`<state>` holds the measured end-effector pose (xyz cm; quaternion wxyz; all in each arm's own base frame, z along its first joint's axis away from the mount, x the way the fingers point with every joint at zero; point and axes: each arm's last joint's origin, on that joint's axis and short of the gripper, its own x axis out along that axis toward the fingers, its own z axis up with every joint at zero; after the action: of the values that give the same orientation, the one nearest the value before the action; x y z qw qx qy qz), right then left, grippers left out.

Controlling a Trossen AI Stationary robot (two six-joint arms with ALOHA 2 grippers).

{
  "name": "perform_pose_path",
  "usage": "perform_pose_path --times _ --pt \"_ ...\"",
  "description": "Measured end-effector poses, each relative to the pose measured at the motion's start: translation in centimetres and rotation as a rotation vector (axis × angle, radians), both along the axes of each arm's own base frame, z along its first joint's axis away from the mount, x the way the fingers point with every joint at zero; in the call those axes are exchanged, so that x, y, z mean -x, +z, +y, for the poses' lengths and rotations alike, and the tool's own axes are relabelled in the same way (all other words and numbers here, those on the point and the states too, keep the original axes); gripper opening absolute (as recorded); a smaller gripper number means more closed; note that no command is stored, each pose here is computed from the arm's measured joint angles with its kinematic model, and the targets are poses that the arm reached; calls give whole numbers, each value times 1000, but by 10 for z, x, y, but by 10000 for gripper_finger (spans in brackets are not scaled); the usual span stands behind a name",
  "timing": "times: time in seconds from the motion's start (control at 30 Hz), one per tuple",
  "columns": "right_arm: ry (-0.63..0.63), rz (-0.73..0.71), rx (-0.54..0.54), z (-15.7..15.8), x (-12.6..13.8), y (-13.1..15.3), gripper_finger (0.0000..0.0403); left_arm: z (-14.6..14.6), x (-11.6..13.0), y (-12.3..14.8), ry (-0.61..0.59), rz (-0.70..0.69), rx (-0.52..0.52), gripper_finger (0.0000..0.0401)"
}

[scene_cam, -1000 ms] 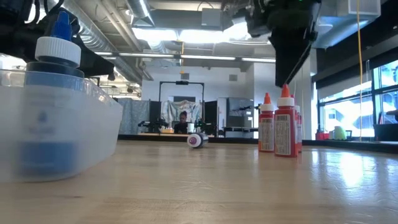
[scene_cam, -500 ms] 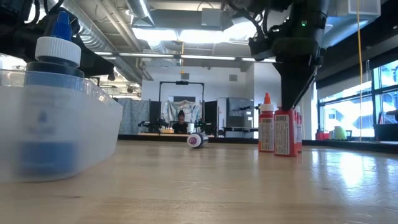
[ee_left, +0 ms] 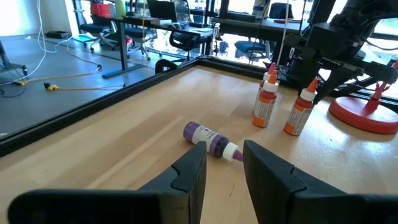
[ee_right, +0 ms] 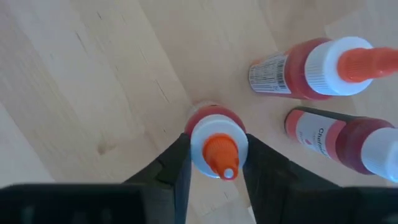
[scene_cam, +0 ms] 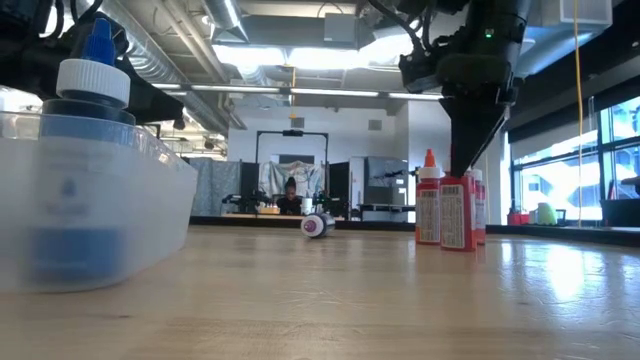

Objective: Pick & Place food coloring
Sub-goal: Put the large orange food coloring bottle into the bin

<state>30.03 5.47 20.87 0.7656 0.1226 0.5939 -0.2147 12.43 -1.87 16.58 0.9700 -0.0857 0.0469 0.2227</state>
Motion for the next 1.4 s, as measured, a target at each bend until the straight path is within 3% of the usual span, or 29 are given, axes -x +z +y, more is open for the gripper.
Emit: perform_pose_path --times 0.13,0.3,0.57,0.67,1.07,1.23,1.4 --pt "36 -12 30 6 -2 3 121 0 0 0 0 0 0 99" --pt "111 -132 33 21 -15 29 121 0 0 0 0 0 0 100" --pt "392 -514 -56 51 -47 81 121 0 0 0 0 0 0 99" --pt "460 -591 -67 56 -53 97 121 0 0 0 0 0 0 99" --pt "591 -583 -98 67 -103 98 121 0 0 -1 -1 8 -2 98" --pt "657 -502 -70 74 -125 94 121 0 0 -1 -1 8 -2 101" --pt "733 -479 -112 81 -144 94 121 0 0 -1 -3 10 -3 100"
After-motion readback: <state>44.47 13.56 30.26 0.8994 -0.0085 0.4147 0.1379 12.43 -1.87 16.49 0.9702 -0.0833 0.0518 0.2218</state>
